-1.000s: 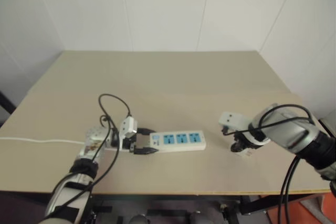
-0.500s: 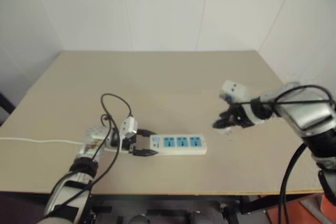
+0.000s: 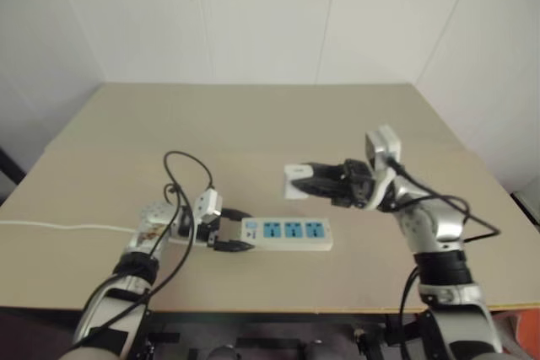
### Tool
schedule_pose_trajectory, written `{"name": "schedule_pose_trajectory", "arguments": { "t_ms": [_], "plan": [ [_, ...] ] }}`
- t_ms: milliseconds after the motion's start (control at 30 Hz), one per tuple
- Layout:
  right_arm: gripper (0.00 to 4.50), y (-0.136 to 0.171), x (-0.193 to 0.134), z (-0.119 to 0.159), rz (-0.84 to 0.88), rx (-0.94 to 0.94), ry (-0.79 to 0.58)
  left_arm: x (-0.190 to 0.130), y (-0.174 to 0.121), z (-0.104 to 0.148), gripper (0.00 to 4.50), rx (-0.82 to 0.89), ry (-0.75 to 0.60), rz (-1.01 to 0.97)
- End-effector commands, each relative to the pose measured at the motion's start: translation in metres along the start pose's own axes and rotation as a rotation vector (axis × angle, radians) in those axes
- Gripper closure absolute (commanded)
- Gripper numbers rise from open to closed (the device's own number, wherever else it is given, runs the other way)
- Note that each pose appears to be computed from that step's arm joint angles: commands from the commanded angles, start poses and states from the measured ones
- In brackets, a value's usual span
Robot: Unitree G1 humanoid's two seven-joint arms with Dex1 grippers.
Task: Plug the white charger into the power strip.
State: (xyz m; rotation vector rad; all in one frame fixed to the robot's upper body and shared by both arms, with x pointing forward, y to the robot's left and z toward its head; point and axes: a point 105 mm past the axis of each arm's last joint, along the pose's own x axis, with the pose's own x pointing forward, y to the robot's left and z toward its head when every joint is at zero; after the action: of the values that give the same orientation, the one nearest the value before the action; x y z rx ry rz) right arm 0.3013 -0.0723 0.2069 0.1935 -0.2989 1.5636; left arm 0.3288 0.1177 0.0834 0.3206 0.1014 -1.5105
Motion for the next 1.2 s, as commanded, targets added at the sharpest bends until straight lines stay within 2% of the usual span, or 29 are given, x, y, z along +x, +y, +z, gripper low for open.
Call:
{"name": "schedule_pose_trajectory", "arguments": {
  "t_ms": [33, 267, 533, 1200],
  "plan": [
    [3.38, 0.000, 0.005, -0.006, 0.030, -0.055, -0.034, 0.013, -0.017, -0.024, 1.26, -0.062, 0.081, -0.067],
    [3.38, -0.011, 0.005, -0.033, 0.025, -0.069, 0.007, 0.012, -0.018, -0.026, 1.26, -0.056, 0.094, -0.072],
    [3.38, -0.020, -0.008, -0.062, -0.057, -0.131, 0.066, 0.012, -0.014, -0.022, 1.26, -0.044, 0.091, -0.070],
    [3.38, -0.032, -0.011, -0.082, -0.127, -0.158, 0.120, 0.005, -0.015, -0.025, 1.26, -0.039, 0.106, -0.086]
  ]
}}
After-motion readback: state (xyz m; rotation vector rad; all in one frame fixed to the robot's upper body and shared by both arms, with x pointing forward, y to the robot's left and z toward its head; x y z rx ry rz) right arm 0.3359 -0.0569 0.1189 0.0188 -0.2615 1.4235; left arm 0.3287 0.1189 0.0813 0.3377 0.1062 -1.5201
